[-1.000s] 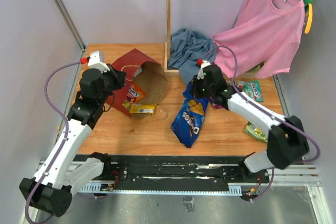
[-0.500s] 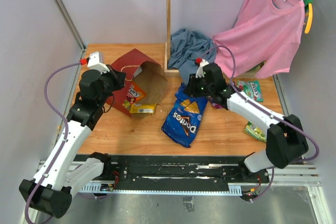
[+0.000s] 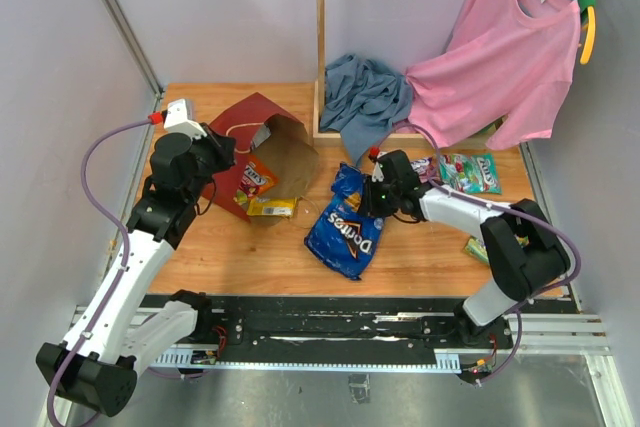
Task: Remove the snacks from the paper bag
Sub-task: Place the snack at the center of the board.
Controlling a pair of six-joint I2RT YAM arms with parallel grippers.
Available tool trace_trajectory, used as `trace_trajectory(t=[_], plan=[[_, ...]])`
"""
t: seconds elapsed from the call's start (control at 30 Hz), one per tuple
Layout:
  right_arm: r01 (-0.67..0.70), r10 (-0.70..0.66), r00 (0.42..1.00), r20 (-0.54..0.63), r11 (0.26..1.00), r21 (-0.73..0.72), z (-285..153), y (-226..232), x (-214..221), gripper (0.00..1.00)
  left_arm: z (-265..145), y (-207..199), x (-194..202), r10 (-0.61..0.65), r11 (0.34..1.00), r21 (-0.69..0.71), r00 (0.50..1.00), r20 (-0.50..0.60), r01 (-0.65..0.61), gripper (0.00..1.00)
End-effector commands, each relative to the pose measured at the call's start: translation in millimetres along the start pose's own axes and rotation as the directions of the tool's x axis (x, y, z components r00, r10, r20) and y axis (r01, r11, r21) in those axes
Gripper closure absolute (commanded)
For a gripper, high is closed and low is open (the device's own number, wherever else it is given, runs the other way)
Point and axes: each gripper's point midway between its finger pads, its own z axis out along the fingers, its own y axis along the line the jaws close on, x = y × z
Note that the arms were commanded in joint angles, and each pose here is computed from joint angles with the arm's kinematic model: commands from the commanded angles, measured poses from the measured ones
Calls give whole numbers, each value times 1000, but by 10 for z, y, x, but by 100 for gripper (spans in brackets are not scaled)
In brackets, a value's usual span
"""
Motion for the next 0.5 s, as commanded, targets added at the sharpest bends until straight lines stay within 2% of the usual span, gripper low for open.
trace_trajectory(t=[0.0,0.1,0.17,0.47], plan=[[-8,9,1000,-6,997,78,28,-172,-129,76,-30,144,-129,19,998,-68,998,62,-15,99],[-28,28,1000,0,986,166,2,-418,-248,76,-33,161,-126,23,997,-74,998,65,-18,99],[-49,48,999,9,984,174,-5,-495,-327,76,-29,170,-121,25,997,-78,998,64,-20,100],[-17,7,999,52,983,181,-163,-439,-389,74,-9,192,-109,25,996,-92,998,57,-19,100]])
